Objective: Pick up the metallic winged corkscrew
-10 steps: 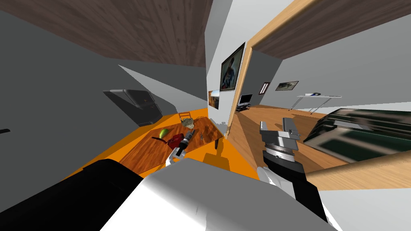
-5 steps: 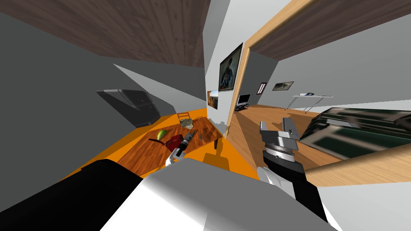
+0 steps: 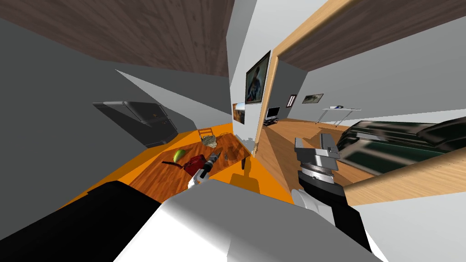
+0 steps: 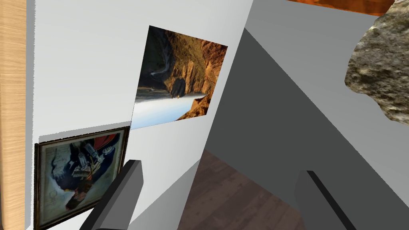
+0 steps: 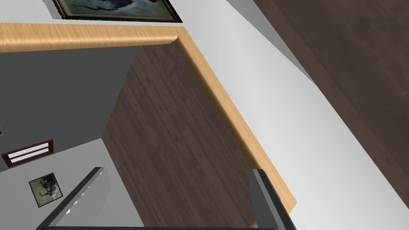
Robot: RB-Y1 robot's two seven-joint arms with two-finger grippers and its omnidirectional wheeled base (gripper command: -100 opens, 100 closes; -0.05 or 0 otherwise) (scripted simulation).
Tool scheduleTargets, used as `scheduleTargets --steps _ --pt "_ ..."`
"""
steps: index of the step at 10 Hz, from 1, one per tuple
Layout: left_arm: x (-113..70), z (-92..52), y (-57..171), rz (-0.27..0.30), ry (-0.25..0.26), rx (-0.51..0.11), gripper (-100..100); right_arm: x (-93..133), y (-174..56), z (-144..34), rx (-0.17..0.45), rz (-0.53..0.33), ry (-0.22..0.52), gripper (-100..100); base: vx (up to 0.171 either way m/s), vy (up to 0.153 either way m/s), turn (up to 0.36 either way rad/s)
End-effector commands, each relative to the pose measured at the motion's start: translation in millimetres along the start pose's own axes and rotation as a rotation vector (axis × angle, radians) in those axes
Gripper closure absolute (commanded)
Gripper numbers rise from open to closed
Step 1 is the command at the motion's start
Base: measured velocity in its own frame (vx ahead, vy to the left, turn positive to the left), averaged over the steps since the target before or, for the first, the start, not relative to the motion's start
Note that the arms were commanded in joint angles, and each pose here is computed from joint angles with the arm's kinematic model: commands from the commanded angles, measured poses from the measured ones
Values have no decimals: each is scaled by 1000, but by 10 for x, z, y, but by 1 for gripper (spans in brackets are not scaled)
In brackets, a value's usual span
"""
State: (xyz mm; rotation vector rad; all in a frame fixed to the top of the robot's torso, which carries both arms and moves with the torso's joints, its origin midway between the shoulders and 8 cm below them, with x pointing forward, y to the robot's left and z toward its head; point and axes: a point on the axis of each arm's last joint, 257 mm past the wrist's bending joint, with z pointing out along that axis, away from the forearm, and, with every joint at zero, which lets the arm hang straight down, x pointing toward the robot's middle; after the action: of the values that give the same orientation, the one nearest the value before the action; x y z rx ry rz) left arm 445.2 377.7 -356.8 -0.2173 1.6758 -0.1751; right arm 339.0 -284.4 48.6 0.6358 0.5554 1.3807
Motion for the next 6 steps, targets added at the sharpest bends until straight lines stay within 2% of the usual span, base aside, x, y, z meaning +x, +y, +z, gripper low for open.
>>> scheduleTargets --steps 1,3,4,5,6 --pt "169 -48 91 15 39 -18 -100 0 0 0 0 0 0 0 30 4 -70" --pt "447 -78 230 77 106 -37 -100 0 0 0 0 0 0 0 49 10 -140" --pt "533 -116 268 72 124 -46 -100 0 0 0 0 0 0 0 37 12 -49" --pt "533 -116 268 72 124 -46 -100 0 0 0 0 0 0 0 14 3 18" --pt "631 -126 310 100 149 -50 -100 0 0 0 0 0 0 0 25 -3 -103"
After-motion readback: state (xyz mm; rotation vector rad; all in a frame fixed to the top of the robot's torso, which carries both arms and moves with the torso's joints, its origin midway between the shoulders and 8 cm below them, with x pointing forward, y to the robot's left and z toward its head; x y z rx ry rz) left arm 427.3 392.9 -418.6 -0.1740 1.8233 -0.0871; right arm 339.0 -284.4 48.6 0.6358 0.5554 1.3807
